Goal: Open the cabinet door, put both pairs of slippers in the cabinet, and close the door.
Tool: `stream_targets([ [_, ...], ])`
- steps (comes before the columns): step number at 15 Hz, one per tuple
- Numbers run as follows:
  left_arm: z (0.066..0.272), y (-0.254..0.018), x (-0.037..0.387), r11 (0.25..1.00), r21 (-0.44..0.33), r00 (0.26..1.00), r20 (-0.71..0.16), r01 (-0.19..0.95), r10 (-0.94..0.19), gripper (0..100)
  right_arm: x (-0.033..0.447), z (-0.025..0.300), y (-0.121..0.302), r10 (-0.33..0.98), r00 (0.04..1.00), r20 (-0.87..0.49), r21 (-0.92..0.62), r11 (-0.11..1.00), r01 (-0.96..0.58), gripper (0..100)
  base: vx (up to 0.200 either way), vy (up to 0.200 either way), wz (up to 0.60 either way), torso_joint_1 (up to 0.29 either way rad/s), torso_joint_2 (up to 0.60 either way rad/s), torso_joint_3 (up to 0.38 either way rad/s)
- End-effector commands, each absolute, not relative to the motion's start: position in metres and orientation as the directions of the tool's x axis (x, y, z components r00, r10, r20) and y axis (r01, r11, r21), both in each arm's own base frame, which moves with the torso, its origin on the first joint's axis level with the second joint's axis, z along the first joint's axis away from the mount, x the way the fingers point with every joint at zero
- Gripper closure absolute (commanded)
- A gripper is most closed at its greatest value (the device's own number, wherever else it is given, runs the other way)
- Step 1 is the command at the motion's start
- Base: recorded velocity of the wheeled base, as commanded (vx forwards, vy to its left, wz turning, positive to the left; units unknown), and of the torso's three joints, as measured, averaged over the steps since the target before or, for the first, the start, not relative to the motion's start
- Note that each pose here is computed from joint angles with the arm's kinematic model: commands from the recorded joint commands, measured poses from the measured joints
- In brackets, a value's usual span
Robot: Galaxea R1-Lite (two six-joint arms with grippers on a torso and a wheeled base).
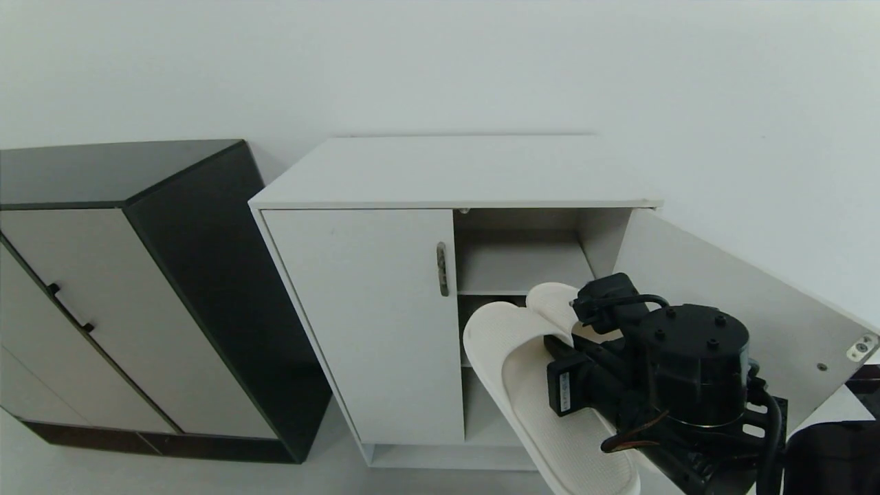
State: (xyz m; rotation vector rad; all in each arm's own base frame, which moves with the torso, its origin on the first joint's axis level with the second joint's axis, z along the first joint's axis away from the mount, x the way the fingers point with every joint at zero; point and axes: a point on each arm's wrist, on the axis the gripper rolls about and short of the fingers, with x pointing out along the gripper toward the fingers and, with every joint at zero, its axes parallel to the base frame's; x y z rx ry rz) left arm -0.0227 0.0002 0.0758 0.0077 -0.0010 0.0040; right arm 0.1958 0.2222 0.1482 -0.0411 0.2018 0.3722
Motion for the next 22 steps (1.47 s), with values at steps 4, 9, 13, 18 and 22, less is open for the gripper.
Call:
stream_targets([
  [4,0.0759,0.0002,-0.0226,1.000,0.008,1.000,0.000,-0.005,0.005,100,0.1954,0.1464,0.2219,0.356,0.911,-0.209,-0.007,0.931,-0.365,100,0.000,0.000,0.00,-0.159,0.49,0.321],
  [9,0.0759,0.0002,-0.0226,1.000,0.008,1.000,0.000,-0.005,0.005,100,0.1956,0.1459,0.2220,0.356,0.911,-0.211,-0.009,0.931,-0.366,100,0.000,0.000,0.00,-0.125,0.47,0.335],
  [13,0.0758,0.0002,-0.0227,1.000,0.008,1.000,0.002,-0.005,0.005,100,0.1949,0.1441,0.2211,0.354,0.910,-0.217,-0.014,0.931,-0.366,100,0.000,0.000,0.00,-0.074,0.45,0.370],
  [18,0.0758,0.0002,-0.0227,1.000,0.008,1.000,0.002,-0.005,0.005,100,0.1946,0.1433,0.2208,0.354,0.909,-0.220,-0.016,0.930,-0.366,100,0.000,0.000,0.00,-0.019,0.29,0.266],
  [22,0.0758,0.0002,-0.0227,1.000,0.008,1.000,0.002,-0.005,0.005,100,0.1943,0.1426,0.2204,0.353,0.909,-0.222,-0.025,0.930,-0.368,100,0.000,0.000,0.00,0.001,0.01,0.008],
])
